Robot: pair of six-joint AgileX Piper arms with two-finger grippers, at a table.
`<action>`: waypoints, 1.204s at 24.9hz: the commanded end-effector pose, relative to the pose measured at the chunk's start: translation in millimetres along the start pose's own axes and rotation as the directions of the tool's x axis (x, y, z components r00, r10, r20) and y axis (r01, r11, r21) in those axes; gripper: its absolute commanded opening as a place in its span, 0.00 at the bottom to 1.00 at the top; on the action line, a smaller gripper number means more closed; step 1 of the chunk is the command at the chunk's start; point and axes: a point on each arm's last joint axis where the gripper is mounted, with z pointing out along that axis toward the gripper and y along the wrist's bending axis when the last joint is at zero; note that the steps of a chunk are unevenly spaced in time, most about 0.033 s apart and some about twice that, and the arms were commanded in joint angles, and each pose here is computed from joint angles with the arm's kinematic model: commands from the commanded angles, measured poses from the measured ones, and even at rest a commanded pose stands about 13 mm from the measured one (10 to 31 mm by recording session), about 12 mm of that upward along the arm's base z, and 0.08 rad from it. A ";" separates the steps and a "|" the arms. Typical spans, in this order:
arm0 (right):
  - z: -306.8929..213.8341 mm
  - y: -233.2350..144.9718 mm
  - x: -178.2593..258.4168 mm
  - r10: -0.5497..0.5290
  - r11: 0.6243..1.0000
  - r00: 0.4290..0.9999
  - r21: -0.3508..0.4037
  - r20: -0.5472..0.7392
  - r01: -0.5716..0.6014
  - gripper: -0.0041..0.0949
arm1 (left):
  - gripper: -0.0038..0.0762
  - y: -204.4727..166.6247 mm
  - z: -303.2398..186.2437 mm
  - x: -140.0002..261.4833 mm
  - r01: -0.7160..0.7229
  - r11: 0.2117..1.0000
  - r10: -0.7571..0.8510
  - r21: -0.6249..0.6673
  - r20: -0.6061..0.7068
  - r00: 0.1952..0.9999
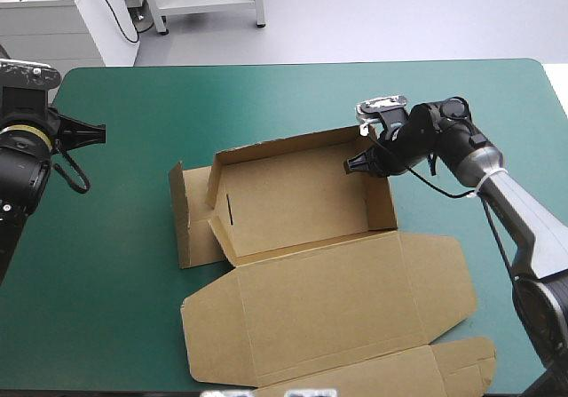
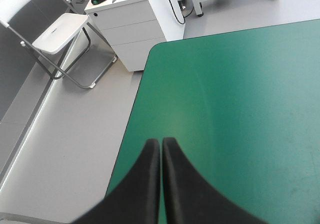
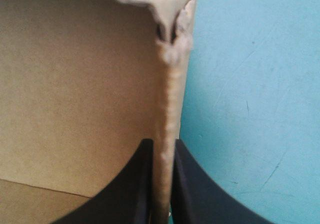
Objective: Fold the box
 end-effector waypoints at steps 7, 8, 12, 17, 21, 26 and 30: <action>-23.2 2.9 -22.0 -0.093 0.996 0.964 0.024 0.248 0.089 0.40 | 0.05 2.6 -11.4 -8.9 0.028 0.999 -0.031 0.044 0.069 0.997; -23.8 2.6 -24.2 -0.094 0.996 0.958 0.030 0.272 0.089 0.40 | 0.05 2.4 -11.4 -8.7 0.031 0.998 -0.034 0.046 0.066 0.997; -27.9 2.1 -31.9 -0.099 0.995 0.933 0.046 0.345 0.089 0.39 | 0.05 1.1 -8.1 -7.3 0.026 0.999 -0.027 0.041 0.045 0.999; -60.0 4.5 -45.5 -0.139 0.990 0.919 0.076 0.368 0.119 0.39 | 0.05 -5.7 6.5 -0.5 0.009 0.999 -0.007 0.032 -0.054 0.999; -103.4 4.3 -44.6 -0.192 0.977 0.939 0.147 0.286 0.155 0.39 | 0.05 -7.8 22.3 4.7 0.060 0.997 -0.054 0.049 -0.119 0.991; -122.1 4.3 -40.4 -0.185 0.975 0.958 0.163 0.221 0.151 0.39 | 0.05 1.1 43.9 14.6 0.109 0.992 -0.094 0.059 -0.209 0.973; -115.3 4.6 -35.3 -0.161 0.981 0.976 0.136 0.145 0.142 0.39 | 0.05 11.3 59.5 25.6 0.204 0.972 -0.164 0.112 -0.295 0.941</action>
